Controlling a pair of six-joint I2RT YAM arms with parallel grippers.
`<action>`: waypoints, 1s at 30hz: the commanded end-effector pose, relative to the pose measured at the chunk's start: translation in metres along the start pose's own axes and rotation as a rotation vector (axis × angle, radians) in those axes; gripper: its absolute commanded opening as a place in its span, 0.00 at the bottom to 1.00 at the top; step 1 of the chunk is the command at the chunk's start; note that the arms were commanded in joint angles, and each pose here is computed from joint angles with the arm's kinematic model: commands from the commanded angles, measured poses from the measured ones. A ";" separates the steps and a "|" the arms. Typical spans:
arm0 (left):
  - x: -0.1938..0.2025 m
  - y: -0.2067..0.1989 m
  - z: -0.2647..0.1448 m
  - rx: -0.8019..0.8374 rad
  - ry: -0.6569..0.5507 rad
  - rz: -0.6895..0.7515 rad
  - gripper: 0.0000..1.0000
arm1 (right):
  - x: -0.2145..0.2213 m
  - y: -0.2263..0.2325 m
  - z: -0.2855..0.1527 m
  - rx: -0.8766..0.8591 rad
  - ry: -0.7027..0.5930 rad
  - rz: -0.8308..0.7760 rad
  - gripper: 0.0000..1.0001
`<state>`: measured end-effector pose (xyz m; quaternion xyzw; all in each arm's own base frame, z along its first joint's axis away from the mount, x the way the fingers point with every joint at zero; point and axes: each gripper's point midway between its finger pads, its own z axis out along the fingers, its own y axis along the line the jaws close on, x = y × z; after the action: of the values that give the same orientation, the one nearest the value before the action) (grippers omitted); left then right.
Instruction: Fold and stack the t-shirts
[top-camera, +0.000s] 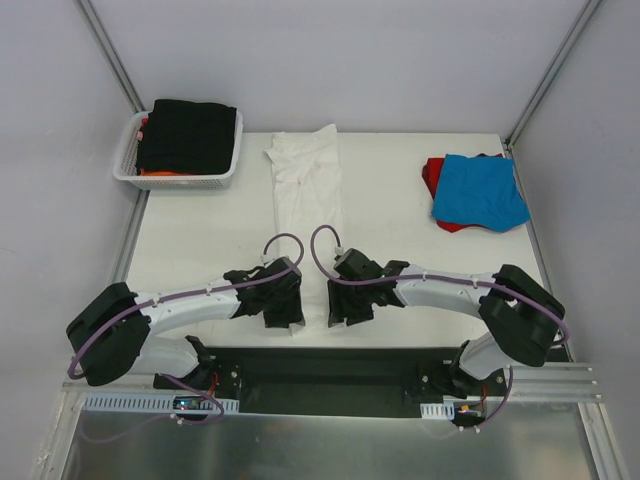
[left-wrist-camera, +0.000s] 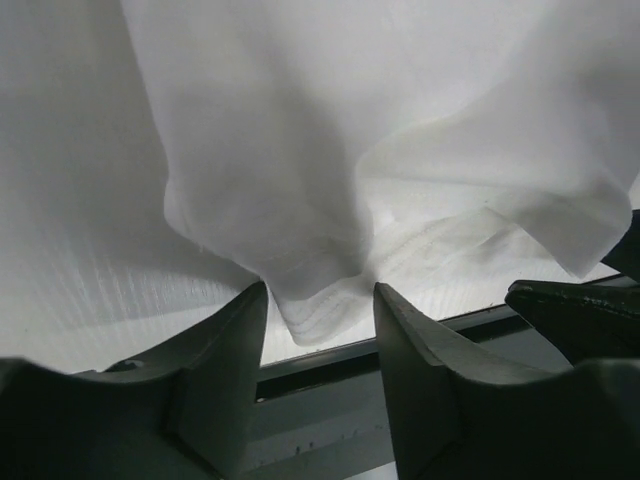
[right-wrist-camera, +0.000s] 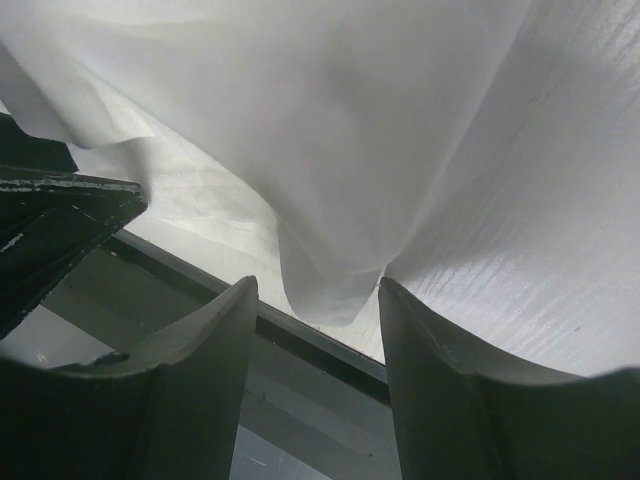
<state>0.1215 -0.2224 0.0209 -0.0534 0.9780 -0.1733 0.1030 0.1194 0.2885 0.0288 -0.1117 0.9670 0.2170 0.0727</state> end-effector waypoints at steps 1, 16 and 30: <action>0.010 0.000 0.010 0.027 0.028 -0.014 0.43 | 0.001 0.002 0.004 -0.011 0.001 0.011 0.55; 0.013 0.001 0.004 0.042 0.029 -0.021 0.00 | 0.003 0.000 0.001 -0.002 0.007 0.006 0.09; -0.016 -0.031 -0.038 0.061 -0.038 0.050 0.07 | -0.024 0.016 -0.031 -0.008 -0.046 -0.034 0.03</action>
<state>0.1292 -0.2381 0.0571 -0.0494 0.9688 -0.2120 0.1182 0.1225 0.2893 0.0405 -0.1171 0.9679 0.2109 0.0710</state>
